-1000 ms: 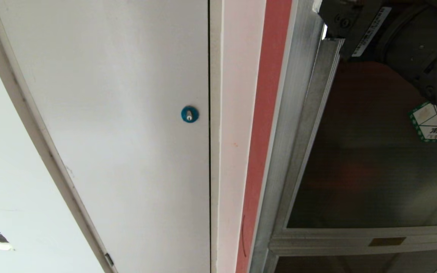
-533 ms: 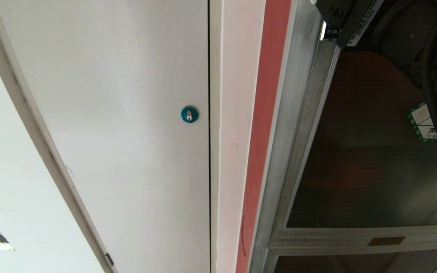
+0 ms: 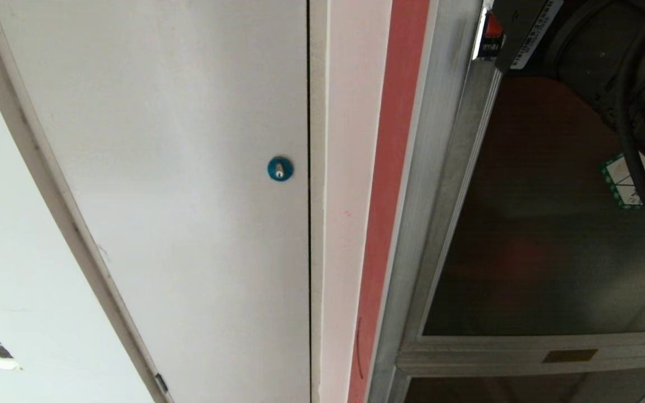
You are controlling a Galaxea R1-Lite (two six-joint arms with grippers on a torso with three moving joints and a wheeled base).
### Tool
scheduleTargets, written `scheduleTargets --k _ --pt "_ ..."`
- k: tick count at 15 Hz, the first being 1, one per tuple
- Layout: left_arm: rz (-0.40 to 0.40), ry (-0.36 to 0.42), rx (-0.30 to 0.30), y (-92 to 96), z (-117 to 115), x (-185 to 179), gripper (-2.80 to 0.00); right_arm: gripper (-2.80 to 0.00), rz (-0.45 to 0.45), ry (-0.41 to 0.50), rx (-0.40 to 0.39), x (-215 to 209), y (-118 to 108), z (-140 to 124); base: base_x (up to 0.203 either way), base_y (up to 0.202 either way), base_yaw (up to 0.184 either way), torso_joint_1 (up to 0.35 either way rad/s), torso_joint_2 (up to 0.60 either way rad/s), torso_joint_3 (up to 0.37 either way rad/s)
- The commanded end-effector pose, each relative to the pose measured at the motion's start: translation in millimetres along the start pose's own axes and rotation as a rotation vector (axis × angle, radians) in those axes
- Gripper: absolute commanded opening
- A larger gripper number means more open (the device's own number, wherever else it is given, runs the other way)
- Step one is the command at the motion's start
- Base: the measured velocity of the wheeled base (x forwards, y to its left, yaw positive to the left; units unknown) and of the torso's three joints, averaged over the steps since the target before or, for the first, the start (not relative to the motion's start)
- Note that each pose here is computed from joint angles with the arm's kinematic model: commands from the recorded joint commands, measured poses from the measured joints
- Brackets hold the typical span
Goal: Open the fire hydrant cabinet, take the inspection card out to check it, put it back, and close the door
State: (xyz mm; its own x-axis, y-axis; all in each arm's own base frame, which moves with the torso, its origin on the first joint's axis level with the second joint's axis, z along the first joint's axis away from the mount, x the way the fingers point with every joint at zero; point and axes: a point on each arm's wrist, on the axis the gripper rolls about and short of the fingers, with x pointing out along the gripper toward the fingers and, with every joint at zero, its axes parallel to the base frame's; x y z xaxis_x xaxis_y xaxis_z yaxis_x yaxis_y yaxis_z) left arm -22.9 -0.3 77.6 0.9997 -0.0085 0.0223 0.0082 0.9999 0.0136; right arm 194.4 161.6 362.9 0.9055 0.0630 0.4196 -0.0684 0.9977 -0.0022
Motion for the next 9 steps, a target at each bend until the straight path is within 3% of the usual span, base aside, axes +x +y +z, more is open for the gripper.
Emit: scheduleTargets --k 1,9 --pt "0.001 0.007 0.000 0.0 -2.1 0.5 -2.80 -2.80 -0.002 0.000 -0.001 -0.1 0.6 -0.6 0.000 0.000 0.000 0.000 0.00 0.000" --pt "0.000 0.007 0.000 0.0 -2.1 0.5 -2.80 -2.80 0.015 -0.003 0.009 -4.1 3.4 2.6 0.000 0.000 0.000 0.000 0.00 0.000"
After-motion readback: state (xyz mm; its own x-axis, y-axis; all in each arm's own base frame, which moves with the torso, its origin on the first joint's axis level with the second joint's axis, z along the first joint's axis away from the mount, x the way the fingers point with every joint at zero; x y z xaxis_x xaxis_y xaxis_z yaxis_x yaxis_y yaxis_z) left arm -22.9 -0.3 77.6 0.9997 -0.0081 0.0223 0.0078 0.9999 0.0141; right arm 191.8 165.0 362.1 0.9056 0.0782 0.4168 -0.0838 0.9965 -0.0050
